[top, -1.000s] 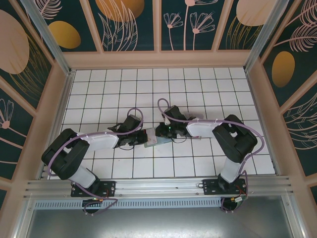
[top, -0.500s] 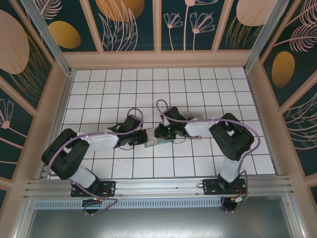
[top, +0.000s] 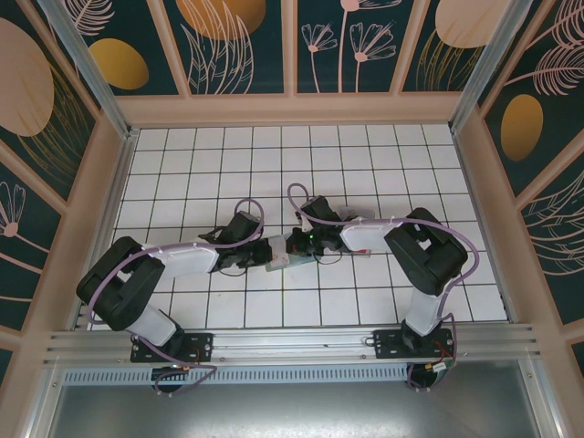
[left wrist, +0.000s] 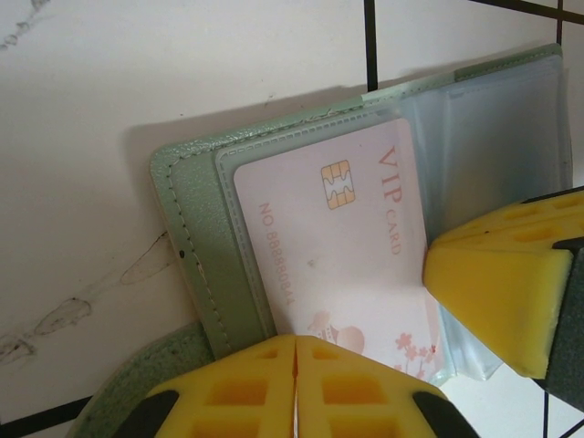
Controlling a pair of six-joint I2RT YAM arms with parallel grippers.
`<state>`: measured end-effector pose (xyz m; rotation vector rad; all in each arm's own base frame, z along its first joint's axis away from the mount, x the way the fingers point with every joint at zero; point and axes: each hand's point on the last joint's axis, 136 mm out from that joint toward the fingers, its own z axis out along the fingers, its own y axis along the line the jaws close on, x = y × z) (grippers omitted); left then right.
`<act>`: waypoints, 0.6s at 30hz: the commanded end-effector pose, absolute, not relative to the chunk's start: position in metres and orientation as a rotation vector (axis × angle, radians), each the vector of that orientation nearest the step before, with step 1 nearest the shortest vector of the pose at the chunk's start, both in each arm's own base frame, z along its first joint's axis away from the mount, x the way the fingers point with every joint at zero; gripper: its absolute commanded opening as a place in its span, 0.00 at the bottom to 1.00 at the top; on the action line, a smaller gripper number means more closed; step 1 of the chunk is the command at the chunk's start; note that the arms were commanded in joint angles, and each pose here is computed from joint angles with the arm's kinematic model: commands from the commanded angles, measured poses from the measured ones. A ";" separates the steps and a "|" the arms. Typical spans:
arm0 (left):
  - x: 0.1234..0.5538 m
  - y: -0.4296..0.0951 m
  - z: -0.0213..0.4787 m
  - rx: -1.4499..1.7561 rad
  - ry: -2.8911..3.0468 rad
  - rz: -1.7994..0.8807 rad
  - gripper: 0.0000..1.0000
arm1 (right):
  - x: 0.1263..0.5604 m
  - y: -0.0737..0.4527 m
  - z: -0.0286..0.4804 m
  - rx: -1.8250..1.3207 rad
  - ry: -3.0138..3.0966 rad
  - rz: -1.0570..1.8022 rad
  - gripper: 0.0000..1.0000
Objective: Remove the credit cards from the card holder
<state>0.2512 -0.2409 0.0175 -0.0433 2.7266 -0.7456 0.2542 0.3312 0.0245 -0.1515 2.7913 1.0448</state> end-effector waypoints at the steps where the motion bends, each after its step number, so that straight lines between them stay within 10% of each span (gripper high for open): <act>1: 0.237 -0.220 0.003 -0.058 2.814 -0.608 0.15 | 0.258 0.324 0.034 -0.143 2.758 1.023 0.00; 13: 0.237 -0.222 0.004 -0.056 2.811 -0.629 0.07 | 0.255 0.312 0.035 -0.121 2.759 1.045 0.00; 18: 0.236 -0.224 0.000 -0.054 2.824 -0.637 0.00 | 0.257 0.322 0.031 -0.143 2.765 1.067 0.20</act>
